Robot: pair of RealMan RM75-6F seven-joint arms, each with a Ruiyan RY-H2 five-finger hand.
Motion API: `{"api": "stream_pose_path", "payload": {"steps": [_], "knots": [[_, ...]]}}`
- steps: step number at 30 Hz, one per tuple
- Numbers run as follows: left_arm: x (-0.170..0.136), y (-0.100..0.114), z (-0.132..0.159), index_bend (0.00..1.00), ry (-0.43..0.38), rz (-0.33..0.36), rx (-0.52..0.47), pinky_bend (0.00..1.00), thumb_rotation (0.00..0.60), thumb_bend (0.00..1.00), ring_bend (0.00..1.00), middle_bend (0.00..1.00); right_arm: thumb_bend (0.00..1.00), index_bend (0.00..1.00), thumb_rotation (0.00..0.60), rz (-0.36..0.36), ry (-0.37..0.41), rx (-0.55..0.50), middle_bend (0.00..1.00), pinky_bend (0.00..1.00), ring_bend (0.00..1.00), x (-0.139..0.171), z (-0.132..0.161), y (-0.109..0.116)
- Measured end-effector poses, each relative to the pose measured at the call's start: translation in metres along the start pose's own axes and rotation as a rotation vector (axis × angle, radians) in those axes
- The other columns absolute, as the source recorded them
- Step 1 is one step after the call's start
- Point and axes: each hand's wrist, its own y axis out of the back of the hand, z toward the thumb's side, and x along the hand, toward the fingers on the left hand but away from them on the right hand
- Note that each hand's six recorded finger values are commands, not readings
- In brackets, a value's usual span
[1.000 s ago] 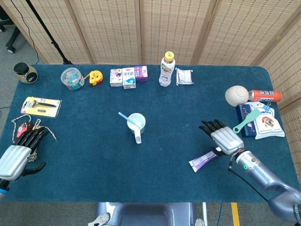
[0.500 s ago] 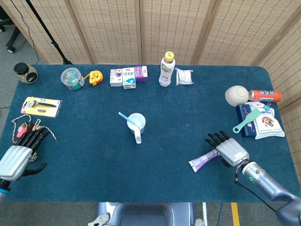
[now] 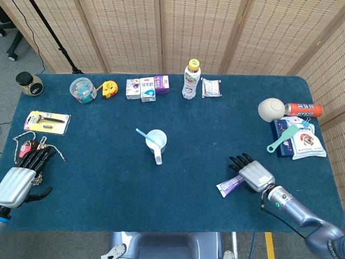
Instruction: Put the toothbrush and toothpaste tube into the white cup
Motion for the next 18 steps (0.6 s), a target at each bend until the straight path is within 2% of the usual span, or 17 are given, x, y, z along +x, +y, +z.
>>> {"api": "stream_pose_path", "payload": {"steps": [5,18], "knots": [[0.000,-0.001,0.000,0.00,0.001,-0.001,0.003,0.00,0.600,0.24,0.00,0.00,0.34,0.21,0.600,-0.036,0.036,-0.012,0.07,0.13,0.00,-0.005,0.008,-0.005],[0.002,-0.004,0.002,0.00,0.002,-0.012,0.008,0.00,0.600,0.24,0.00,0.00,0.34,0.31,0.600,-0.046,0.076,-0.058,0.14,0.23,0.04,-0.013,0.018,-0.017]]}}
